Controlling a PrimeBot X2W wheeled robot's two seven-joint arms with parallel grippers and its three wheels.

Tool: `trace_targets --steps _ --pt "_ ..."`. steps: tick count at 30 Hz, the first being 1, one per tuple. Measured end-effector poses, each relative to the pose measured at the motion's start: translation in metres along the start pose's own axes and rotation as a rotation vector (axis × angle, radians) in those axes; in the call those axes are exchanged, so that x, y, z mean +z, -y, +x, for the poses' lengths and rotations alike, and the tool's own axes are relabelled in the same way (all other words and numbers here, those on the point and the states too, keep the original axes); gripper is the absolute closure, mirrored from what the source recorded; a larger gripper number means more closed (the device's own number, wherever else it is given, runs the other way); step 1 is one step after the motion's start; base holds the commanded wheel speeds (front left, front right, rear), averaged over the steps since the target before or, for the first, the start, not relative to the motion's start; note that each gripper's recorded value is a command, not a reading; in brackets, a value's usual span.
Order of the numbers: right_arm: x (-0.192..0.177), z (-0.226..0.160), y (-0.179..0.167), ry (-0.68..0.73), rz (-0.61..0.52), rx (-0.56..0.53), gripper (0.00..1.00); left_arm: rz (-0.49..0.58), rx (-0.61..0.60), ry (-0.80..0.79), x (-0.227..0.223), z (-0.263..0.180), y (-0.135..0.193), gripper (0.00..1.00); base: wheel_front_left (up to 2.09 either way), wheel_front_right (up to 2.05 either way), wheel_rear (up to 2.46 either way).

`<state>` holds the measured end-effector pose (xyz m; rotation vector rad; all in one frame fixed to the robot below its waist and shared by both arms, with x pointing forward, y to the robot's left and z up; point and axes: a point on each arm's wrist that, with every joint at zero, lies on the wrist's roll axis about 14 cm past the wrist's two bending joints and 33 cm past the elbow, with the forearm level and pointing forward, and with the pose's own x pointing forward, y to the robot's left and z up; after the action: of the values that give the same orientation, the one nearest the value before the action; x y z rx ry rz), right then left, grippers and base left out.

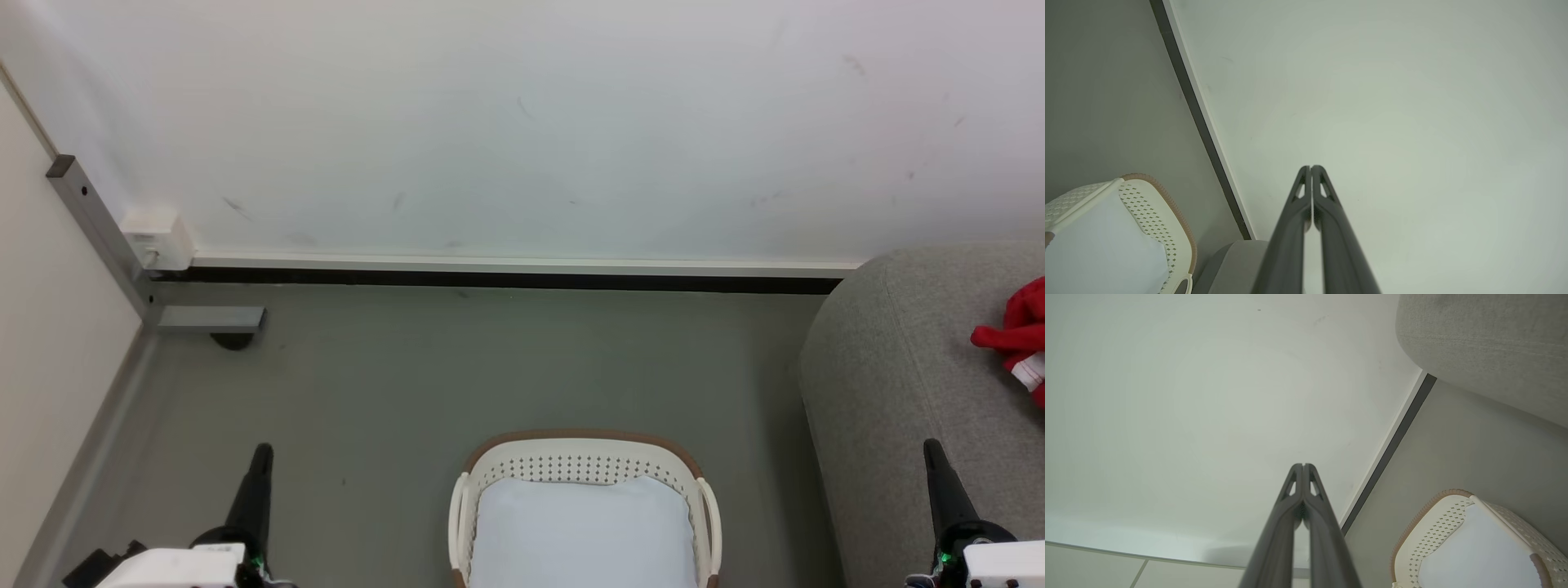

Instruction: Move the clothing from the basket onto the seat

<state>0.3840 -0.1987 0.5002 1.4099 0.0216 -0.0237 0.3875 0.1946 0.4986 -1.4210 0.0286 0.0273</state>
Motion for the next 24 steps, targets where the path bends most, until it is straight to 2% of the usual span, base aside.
trace_targets --steps 24 --pt "0.0017 0.0028 -0.0027 -0.003 0.162 0.017 1.00 -0.151 -0.027 -0.001 0.0050 0.0006 0.0054 1.00 0.00 0.00 0.00"
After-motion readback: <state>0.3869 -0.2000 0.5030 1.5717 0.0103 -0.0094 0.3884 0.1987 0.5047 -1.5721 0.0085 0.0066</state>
